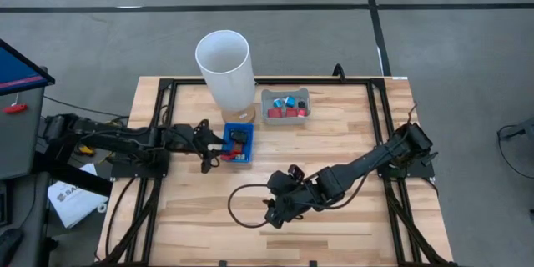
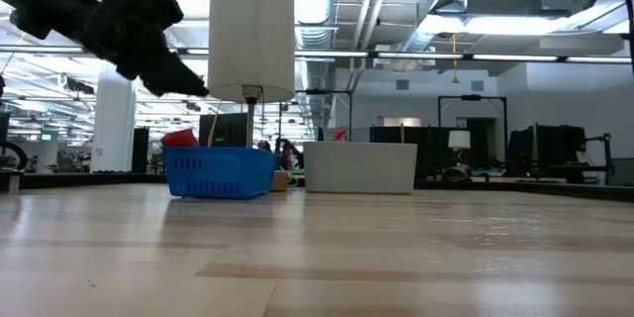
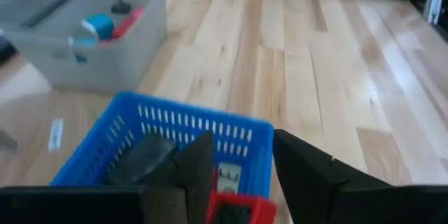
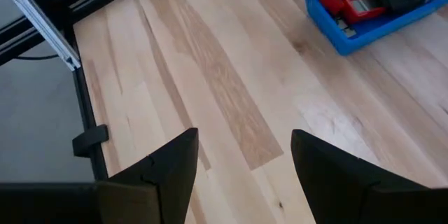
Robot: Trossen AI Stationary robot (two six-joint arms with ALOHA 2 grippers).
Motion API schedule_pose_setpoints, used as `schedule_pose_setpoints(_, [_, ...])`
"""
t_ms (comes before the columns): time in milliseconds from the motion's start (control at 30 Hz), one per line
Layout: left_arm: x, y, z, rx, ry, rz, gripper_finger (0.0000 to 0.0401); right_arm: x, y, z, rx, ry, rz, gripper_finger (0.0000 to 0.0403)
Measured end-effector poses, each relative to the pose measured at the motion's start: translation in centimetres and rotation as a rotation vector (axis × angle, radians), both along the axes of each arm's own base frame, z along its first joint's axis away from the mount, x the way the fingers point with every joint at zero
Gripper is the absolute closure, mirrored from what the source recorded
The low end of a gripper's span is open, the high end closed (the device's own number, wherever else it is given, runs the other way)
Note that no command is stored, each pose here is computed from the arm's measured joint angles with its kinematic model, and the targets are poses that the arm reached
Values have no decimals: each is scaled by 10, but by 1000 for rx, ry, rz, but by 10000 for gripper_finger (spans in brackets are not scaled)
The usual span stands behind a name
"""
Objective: Pick & Place Office items
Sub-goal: Return to Home Position
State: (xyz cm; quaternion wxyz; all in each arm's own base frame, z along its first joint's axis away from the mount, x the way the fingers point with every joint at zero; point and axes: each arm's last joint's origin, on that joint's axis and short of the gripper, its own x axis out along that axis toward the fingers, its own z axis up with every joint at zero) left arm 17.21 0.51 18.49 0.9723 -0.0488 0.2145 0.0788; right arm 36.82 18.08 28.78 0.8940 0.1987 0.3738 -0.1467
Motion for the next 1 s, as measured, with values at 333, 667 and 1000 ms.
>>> schedule_pose_setpoints(333, [-10,-3,35,-45,-292,-76,223,-26,-8,42,-44,-131,-107,182])
schedule_pose_setpoints(667, [-43,-4,4,-154,-274,-67,222,-100,-28,100,-124,-214,-228,182])
schedule_pose_setpoints(1000, [-54,-1,10,-84,-398,18,222,-141,-46,122,-124,-270,-343,182])
